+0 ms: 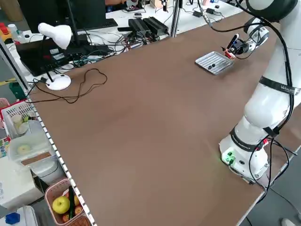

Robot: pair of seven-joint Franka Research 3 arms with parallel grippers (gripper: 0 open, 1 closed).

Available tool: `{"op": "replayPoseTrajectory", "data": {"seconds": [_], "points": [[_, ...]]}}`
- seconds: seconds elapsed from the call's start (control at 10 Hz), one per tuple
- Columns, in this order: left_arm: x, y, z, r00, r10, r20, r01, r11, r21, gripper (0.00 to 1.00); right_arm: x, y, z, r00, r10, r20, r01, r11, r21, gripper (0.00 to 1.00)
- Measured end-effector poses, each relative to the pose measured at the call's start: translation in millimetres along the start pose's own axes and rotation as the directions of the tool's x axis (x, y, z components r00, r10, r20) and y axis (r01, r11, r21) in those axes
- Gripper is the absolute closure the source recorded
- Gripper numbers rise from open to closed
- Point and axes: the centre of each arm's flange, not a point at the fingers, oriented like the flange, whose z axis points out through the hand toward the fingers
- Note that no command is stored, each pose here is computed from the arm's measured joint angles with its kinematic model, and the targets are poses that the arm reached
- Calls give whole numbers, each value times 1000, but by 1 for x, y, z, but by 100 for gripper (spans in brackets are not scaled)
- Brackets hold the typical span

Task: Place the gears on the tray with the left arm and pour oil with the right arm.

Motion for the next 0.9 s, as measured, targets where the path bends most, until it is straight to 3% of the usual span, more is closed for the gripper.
{"op": "replayPoseTrajectory", "data": {"seconds": [0.3, 0.9], "points": [[-1, 8, 0, 999, -37, 3, 37, 999, 1, 1, 4, 6, -7, 986, 168, -25, -169, 984, -50, 69], [-5, 5, -2, 1000, -30, 5, 30, 1000, 3, 1, -7, 6, 5, 908, 415, -46, -418, 904, -93, 69]]}}
